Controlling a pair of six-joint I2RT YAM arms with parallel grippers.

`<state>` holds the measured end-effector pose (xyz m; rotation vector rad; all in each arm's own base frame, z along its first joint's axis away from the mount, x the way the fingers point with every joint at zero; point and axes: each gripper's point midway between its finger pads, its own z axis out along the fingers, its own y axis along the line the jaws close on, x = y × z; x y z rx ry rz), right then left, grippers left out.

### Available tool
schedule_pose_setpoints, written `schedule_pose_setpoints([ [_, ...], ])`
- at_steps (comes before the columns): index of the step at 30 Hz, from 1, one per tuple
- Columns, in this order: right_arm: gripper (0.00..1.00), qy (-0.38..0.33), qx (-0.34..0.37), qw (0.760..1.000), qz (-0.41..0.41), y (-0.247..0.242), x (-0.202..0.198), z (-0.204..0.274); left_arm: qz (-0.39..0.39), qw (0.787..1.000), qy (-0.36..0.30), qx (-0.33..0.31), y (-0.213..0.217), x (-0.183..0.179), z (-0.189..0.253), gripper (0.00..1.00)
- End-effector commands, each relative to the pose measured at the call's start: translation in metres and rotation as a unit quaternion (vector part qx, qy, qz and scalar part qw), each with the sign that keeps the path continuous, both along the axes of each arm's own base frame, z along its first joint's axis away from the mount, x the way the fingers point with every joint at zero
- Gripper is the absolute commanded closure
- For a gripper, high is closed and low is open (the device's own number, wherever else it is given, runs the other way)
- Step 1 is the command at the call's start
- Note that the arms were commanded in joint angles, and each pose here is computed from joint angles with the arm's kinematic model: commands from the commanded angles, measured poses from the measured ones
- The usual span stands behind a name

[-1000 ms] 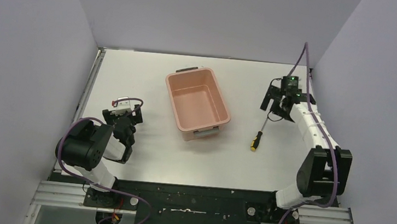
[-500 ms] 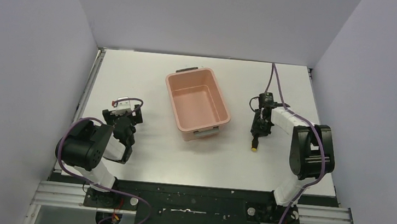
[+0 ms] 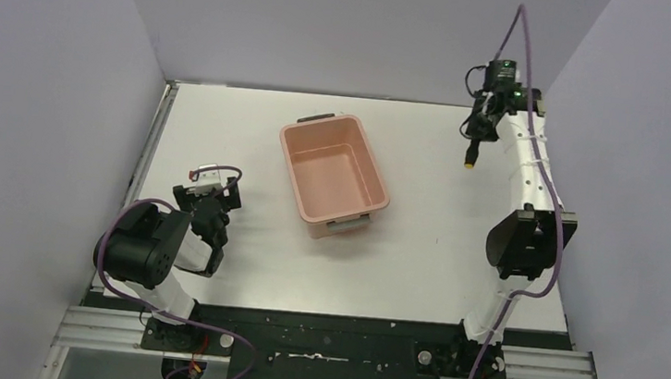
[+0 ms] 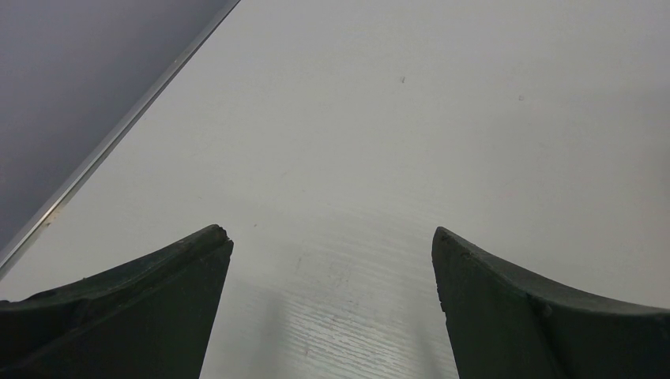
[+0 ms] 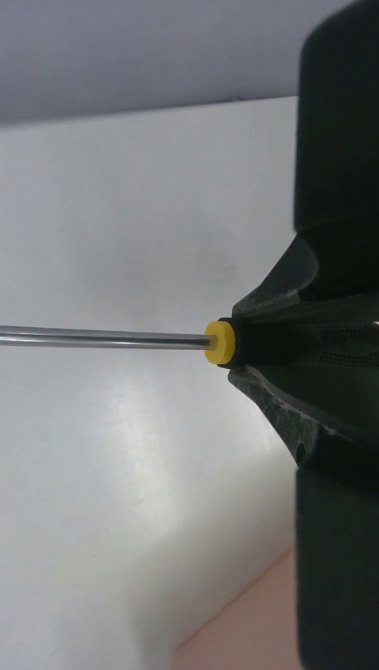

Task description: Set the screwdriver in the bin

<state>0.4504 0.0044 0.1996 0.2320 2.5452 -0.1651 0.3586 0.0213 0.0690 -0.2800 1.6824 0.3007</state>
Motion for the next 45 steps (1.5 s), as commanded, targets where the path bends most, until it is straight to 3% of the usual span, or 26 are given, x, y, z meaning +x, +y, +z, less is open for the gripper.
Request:
schedule_pose_setpoints([
  [1, 1.0, 0.0, -0.021, 0.999, -0.027, -0.033, -0.008, 0.053, -0.002, 1.0, -0.022, -0.003, 0.0, 0.003, 0.012, 0.03],
  [6, 1.0, -0.049, 0.042, 0.998, -0.007, 0.007, 0.013, 0.066, -0.003, 1.0, -0.022, -0.003, 0.0, 0.003, 0.012, 0.03],
  [9, 1.0, -0.11, 0.071, 0.989, 0.062, 0.089, 0.026, 0.076, -0.003, 1.0, -0.022, -0.002, 0.0, 0.003, 0.012, 0.03],
  [12, 1.0, -0.175, 0.109, 0.962, 0.18, 0.204, 0.024, 0.091, -0.003, 1.0, -0.022, -0.002, 0.0, 0.003, 0.012, 0.03],
  [17, 1.0, -0.179, 0.1, 0.94, 0.271, 0.312, 0.002, 0.072, -0.003, 1.0, -0.022, -0.003, 0.0, 0.004, 0.012, 0.03],
  [24, 1.0, -0.116, 0.036, 0.96, 0.252, 0.336, -0.004, -0.006, -0.002, 1.0, -0.022, -0.002, 0.0, 0.003, 0.012, 0.03],
  [30, 1.0, -0.031, -0.001, 0.97, 0.24, 0.328, -0.027, -0.103, -0.002, 1.0, -0.022, -0.003, 0.0, 0.003, 0.012, 0.03],
  [34, 0.74, 0.005, -0.002, 0.974, 0.228, 0.323, -0.047, -0.149, -0.004, 1.0, -0.022, -0.003, 0.0, 0.003, 0.012, 0.03],
  [38, 0.49, 0.015, -0.008, 0.978, 0.207, 0.313, -0.055, -0.162, -0.004, 1.0, -0.022, -0.003, 0.0, 0.003, 0.012, 0.03],
  [41, 0.36, 0.003, -0.003, 0.979, 0.205, 0.315, -0.054, -0.149, -0.003, 1.0, -0.022, -0.003, 0.0, 0.003, 0.012, 0.03],
  [45, 0.32, -0.039, 0.007, 0.977, 0.212, 0.326, -0.048, -0.102, -0.003, 1.0, -0.022, -0.002, 0.0, 0.003, 0.012, 0.03],
])
